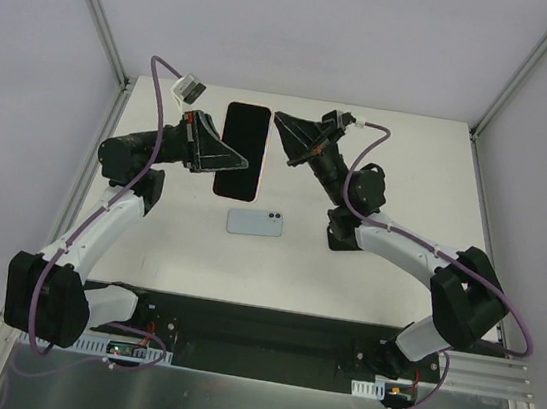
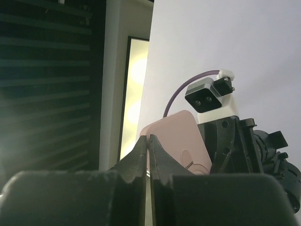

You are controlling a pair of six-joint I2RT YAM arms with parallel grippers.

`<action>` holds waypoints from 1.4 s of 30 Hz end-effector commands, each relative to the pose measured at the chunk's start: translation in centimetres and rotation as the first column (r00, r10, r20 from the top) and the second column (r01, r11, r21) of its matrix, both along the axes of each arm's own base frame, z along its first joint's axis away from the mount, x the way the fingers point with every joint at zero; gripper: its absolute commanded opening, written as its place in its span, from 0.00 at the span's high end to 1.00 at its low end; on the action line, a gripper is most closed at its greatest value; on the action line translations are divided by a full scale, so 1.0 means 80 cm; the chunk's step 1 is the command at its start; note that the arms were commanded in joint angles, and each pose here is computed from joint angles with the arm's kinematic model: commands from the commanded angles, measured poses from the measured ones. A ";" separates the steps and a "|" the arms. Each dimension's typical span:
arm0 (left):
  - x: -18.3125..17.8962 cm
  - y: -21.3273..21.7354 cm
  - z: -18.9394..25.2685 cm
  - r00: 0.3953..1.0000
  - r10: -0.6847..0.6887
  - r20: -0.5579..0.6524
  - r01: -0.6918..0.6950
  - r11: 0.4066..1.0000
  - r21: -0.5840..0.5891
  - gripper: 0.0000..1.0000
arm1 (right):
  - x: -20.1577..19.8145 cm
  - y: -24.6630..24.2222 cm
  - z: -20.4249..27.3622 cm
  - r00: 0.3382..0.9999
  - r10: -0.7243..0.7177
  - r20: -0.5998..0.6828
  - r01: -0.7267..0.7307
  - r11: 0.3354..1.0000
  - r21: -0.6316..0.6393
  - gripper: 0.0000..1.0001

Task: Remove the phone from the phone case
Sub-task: Remove the phone case from the phone.

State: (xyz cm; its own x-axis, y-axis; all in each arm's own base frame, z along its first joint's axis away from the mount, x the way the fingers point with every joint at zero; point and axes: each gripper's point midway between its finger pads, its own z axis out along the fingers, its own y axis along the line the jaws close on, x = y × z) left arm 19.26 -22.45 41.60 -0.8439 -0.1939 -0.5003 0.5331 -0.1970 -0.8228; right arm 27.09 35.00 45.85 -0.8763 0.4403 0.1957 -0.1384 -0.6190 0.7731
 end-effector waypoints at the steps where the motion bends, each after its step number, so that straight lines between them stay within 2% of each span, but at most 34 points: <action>1: -0.088 0.009 0.037 0.851 -0.066 0.521 0.089 0.996 -0.019 1.00 | -0.033 -0.015 0.025 0.993 0.010 0.116 -0.021 0.996 0.092 0.99; 6: -0.086 0.009 0.037 0.862 -0.071 0.502 0.091 0.996 -0.016 1.00 | -0.029 -0.004 -0.009 0.983 -0.042 0.179 0.064 0.991 -0.115 0.99; 7: -0.086 0.008 0.036 0.863 -0.072 0.500 0.093 0.996 -0.016 1.00 | -0.023 -0.006 -0.023 0.983 -0.058 0.176 0.086 0.983 -0.160 0.96; 9: -0.085 0.008 0.033 0.868 -0.071 0.492 0.090 0.996 -0.016 1.00 | -0.022 -0.011 -0.035 0.977 -0.084 0.196 0.133 0.959 -0.252 0.84; 12: -0.085 0.008 0.032 0.869 -0.072 0.490 0.091 0.996 -0.014 1.00 | -0.018 -0.029 -0.052 0.971 -0.127 0.202 0.198 0.901 -0.385 0.76; 13: -0.085 0.008 0.033 0.870 -0.073 0.488 0.091 0.996 -0.014 1.00 | -0.014 -0.036 -0.058 0.953 -0.161 0.258 0.265 0.858 -0.441 0.74; 15: -0.086 0.008 0.034 0.868 -0.072 0.491 0.091 0.996 -0.014 1.00 | -0.018 -0.051 -0.069 0.951 -0.189 0.246 0.301 0.754 -0.583 0.72; 16: -0.086 0.009 0.035 0.868 -0.073 0.491 0.091 0.996 -0.013 1.00 | -0.018 -0.059 -0.124 0.954 -0.167 0.249 0.299 0.584 -0.755 0.72; 17: -0.085 0.008 0.034 0.870 -0.075 0.488 0.092 0.996 -0.011 1.00 | -0.020 -0.083 -0.083 0.915 -0.241 0.322 0.402 0.526 -0.749 0.69; 20: -0.086 0.008 0.034 0.867 -0.076 0.492 0.092 0.996 -0.008 1.00 | -0.031 -0.126 -0.077 0.854 -0.272 0.444 0.515 0.326 -0.793 0.62; 23: -0.083 0.008 0.030 0.872 -0.074 0.483 0.090 0.996 -0.009 1.00 | -0.045 -0.137 -0.072 0.835 -0.202 0.513 0.549 0.237 -0.801 0.53; 24: -0.081 0.007 0.027 0.877 -0.077 0.475 0.090 0.996 -0.005 1.00 | -0.051 -0.140 -0.044 0.816 -0.193 0.544 0.577 0.242 -0.780 0.53; 25: -0.080 0.007 0.027 0.878 -0.077 0.473 0.090 0.996 -0.006 1.00 | -0.055 -0.130 -0.055 0.829 -0.139 0.541 0.559 0.209 -0.802 0.52; 26: -0.079 0.007 0.025 0.879 -0.078 0.471 0.090 0.996 -0.004 1.00 | -0.056 -0.129 -0.049 0.816 -0.117 0.567 0.578 0.187 -0.794 0.52; 27: -0.078 0.006 0.024 0.880 -0.079 0.468 0.091 0.996 -0.002 1.00 | -0.059 -0.125 -0.034 0.803 -0.105 0.586 0.595 0.195 -0.780 0.52; 30: -0.078 0.006 0.024 0.882 -0.080 0.464 0.091 0.996 -0.001 1.00 | -0.061 -0.107 -0.038 0.803 -0.044 0.594 0.592 0.172 -0.787 0.51; 37: -0.081 0.007 0.023 0.882 -0.087 0.464 0.093 0.996 0.009 1.00 | -0.055 -0.083 -0.027 0.793 0.001 0.609 0.600 0.165 -0.782 0.50; 42: -0.079 0.006 0.018 0.885 -0.086 0.457 0.091 0.996 0.011 1.00 | -0.056 -0.075 -0.013 0.780 0.006 0.626 0.614 0.187 -0.767 0.50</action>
